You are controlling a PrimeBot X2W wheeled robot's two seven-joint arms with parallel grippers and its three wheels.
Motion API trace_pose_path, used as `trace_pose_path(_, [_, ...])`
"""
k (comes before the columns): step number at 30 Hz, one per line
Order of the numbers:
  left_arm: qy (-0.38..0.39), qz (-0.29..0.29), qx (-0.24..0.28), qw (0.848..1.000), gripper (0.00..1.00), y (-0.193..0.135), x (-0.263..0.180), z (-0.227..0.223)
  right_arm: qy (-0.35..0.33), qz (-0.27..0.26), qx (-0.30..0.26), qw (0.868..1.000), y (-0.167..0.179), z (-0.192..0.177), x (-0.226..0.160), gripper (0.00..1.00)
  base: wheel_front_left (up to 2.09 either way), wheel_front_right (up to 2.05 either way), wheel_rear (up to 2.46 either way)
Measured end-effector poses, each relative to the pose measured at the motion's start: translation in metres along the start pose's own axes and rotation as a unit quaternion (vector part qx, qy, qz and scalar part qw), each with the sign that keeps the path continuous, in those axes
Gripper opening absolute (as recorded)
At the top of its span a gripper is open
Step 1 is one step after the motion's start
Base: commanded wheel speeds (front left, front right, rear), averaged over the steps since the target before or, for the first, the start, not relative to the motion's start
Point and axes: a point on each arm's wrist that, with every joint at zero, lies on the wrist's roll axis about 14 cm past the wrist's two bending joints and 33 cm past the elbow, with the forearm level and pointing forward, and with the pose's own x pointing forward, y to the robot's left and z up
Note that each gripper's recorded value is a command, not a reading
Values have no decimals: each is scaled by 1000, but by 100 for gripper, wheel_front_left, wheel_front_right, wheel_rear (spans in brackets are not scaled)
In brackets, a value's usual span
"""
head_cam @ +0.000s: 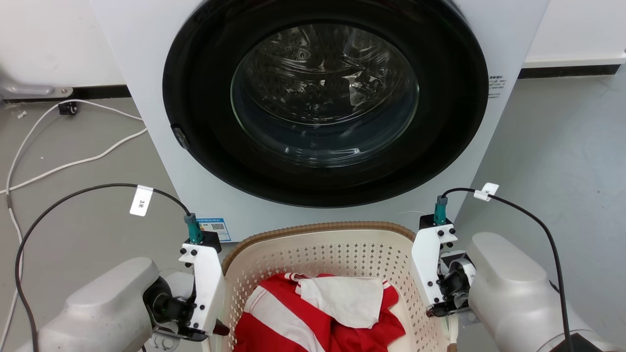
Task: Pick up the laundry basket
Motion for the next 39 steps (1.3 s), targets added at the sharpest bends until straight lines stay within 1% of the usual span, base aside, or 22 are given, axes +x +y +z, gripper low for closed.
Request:
trace_pose_path(26, [6, 8, 3, 1000, 0, 3, -1, -1, -1, 1, -9, 1000, 4, 0, 3, 0, 0, 0, 0])
trace_pose_path(39, [12, 7, 4, 1000, 0, 3, 1, -1, 3, 4, -4, 1000, 3, -3, 5, 0, 0, 0, 0])
